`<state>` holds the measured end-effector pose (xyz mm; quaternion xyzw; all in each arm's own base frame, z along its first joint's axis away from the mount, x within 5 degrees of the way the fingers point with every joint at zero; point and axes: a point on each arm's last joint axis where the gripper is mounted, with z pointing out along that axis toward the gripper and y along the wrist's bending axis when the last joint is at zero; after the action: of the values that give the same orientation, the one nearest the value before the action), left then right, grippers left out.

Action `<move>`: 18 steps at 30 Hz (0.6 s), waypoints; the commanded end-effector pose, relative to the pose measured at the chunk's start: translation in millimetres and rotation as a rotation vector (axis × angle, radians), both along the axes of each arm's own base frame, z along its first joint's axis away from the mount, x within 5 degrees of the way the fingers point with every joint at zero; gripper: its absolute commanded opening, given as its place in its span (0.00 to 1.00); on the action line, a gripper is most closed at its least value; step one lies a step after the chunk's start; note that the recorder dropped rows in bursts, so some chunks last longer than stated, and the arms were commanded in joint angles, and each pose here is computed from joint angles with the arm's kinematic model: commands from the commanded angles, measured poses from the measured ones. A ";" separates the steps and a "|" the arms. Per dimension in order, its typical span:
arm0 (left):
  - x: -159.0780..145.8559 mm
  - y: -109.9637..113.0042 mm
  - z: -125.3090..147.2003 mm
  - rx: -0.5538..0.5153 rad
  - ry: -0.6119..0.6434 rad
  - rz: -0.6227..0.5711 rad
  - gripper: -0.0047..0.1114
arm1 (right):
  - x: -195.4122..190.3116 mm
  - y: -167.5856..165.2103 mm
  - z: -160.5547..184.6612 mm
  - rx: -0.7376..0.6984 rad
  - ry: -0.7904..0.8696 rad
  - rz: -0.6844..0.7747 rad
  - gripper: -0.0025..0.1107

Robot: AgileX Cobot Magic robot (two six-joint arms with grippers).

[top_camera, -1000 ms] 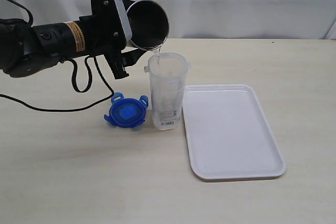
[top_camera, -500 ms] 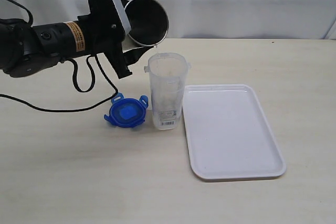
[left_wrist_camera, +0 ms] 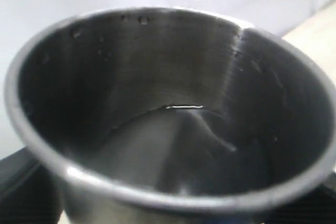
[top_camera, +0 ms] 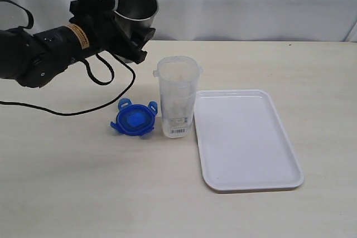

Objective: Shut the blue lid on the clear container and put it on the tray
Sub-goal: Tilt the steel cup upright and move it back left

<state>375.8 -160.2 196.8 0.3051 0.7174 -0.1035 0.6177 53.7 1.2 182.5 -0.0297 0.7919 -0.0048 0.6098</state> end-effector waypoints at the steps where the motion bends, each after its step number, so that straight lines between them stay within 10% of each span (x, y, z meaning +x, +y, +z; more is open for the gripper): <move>1: 18.4 16.1 6.2 -0.227 0.003 0.108 0.04 | -0.2 -0.2 -0.3 0.002 -0.003 -0.004 0.06; 18: 110.3 42.3 -28.0 -0.335 0.051 0.135 0.04 | -0.2 -0.2 -0.3 0.002 -0.003 -0.004 0.06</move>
<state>474.4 -113.4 163.3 0.1568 0.7510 -0.1611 0.6209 53.7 1.2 182.5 -0.0297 0.7919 -0.0048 0.6098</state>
